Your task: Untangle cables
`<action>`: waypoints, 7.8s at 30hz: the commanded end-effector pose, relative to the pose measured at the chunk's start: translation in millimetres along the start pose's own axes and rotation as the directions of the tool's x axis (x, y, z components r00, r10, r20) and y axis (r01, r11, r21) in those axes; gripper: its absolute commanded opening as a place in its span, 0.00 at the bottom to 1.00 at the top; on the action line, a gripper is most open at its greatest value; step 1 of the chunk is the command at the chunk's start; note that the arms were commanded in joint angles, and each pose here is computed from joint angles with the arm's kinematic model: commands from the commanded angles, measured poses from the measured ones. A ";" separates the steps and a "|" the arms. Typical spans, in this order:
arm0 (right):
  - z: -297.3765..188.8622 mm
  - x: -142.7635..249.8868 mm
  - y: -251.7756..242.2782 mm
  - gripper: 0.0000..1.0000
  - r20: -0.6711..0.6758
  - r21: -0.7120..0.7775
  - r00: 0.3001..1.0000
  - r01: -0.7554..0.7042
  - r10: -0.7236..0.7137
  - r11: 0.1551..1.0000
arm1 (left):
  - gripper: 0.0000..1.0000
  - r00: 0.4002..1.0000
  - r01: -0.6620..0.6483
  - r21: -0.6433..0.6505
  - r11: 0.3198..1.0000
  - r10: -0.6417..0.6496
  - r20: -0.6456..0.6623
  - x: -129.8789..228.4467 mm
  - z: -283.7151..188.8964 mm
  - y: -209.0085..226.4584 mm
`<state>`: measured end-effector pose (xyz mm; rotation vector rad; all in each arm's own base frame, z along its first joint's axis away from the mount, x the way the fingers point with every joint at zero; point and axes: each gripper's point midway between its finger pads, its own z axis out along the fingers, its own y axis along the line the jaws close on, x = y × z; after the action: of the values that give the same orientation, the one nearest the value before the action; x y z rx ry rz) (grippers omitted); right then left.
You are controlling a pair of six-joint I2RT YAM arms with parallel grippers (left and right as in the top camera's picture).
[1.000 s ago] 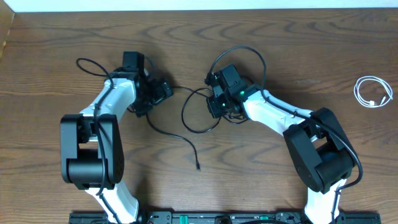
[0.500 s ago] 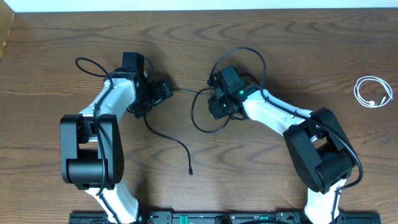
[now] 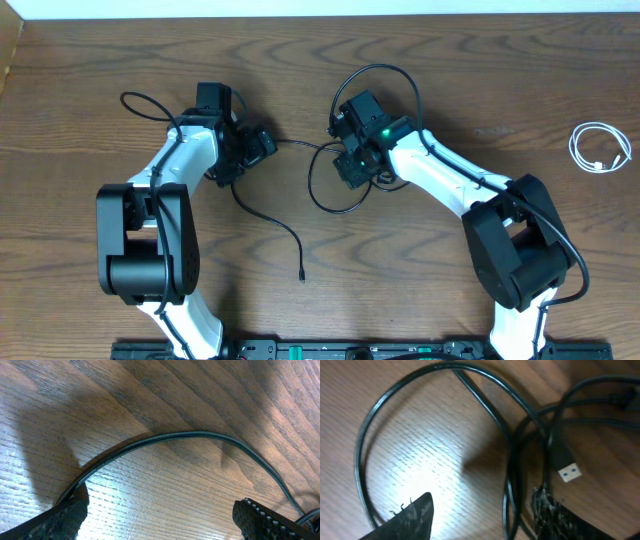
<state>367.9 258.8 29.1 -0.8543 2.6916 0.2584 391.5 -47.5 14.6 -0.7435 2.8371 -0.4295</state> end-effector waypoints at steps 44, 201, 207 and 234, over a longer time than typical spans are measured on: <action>-17.0 -20.1 59.0 0.52 0.130 -0.371 0.992 0.048 0.000 0.927 | 0.98 0.994 0.109 0.004 0.994 -0.109 0.030 -6.6 -5.8 -0.9; 36.6 -2.4 5.5 0.20 0.102 0.098 0.943 -0.327 0.317 0.940 | 0.98 0.981 0.061 0.058 0.996 -0.071 0.182 -16.3 -81.8 -18.1; 36.5 -3.2 5.5 0.12 0.105 0.097 0.943 -0.327 0.317 0.940 | 0.98 0.981 0.061 0.058 0.996 -0.071 0.182 -16.3 -81.8 -18.1; 35.0 -21.4 9.5 0.15 0.110 -0.097 0.908 -0.394 0.404 0.914 | 0.98 0.981 0.061 0.058 0.996 -0.071 0.182 -16.3 -81.8 -18.1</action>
<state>392.1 287.7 13.6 -0.2956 2.6976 0.4979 398.2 -39.2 106.8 -0.8145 2.6083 -0.4466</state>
